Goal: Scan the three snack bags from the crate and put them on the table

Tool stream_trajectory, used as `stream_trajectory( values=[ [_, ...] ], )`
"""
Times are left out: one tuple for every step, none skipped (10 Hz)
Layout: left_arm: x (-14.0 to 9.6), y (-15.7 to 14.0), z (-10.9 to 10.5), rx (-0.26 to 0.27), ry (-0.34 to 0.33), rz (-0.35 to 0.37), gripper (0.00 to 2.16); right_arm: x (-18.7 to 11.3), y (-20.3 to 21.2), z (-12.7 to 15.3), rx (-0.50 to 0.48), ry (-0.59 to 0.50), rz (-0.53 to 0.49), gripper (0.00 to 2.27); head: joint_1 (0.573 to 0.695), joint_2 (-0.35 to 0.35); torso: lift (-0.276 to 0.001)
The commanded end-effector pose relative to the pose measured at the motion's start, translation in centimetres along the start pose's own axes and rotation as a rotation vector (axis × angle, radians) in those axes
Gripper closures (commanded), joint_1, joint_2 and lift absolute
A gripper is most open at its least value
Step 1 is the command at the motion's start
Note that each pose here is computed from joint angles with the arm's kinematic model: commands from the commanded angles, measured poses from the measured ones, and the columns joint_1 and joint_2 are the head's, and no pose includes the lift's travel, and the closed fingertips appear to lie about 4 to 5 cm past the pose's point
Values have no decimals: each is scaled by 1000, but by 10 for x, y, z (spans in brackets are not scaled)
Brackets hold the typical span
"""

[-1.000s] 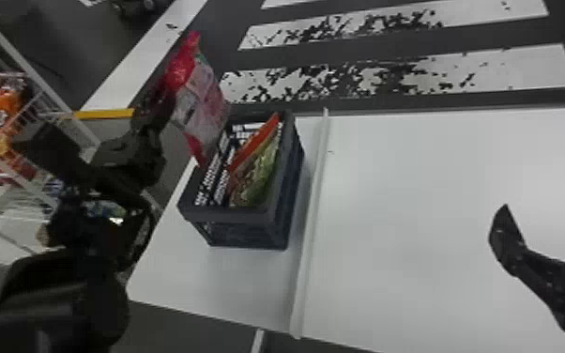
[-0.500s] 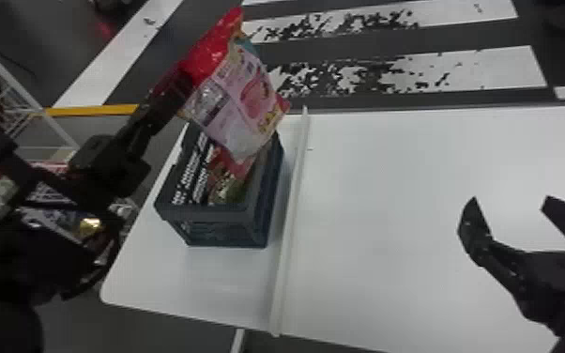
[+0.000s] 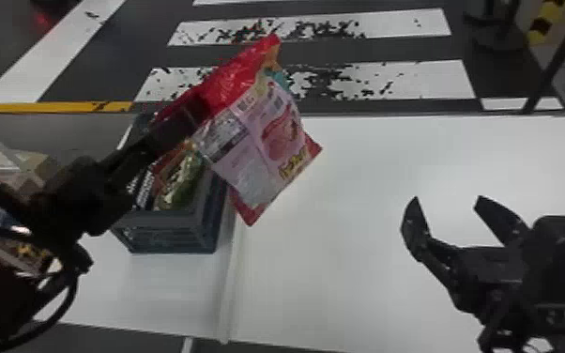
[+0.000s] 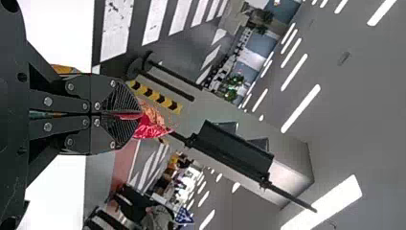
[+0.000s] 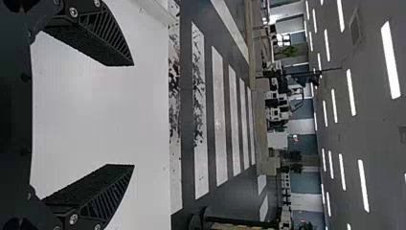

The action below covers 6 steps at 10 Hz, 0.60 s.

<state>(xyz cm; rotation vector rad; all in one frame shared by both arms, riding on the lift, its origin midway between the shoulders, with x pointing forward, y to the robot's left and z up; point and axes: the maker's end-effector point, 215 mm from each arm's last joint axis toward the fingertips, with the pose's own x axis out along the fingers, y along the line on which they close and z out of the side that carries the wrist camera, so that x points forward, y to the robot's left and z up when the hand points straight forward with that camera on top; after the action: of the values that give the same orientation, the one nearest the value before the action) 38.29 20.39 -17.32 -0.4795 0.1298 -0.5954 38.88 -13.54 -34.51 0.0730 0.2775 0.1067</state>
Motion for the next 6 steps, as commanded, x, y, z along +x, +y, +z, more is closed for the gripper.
stream_trajectory(
  values=[
    [15,2,-43,-89,54,-12,2135,0,-1,3,4,-10,-7,130,695,115,-94],
    [25,5,-75,-136,100,-9,2135,0,-4,7,6,-24,-17,130,695,90,-94],
    [32,4,-101,-186,133,-38,2135,0,-5,10,7,-33,-22,130,695,60,-94],
    [44,8,-128,-206,176,-46,2135,0,-6,10,7,-34,-23,130,695,30,-94],
    [56,9,-148,-257,200,-87,2135,0,-6,12,7,-38,-23,130,695,4,-94],
    [68,8,-162,-302,214,-119,2135,1,-9,14,6,-42,-28,130,695,-7,-94]
  ],
)
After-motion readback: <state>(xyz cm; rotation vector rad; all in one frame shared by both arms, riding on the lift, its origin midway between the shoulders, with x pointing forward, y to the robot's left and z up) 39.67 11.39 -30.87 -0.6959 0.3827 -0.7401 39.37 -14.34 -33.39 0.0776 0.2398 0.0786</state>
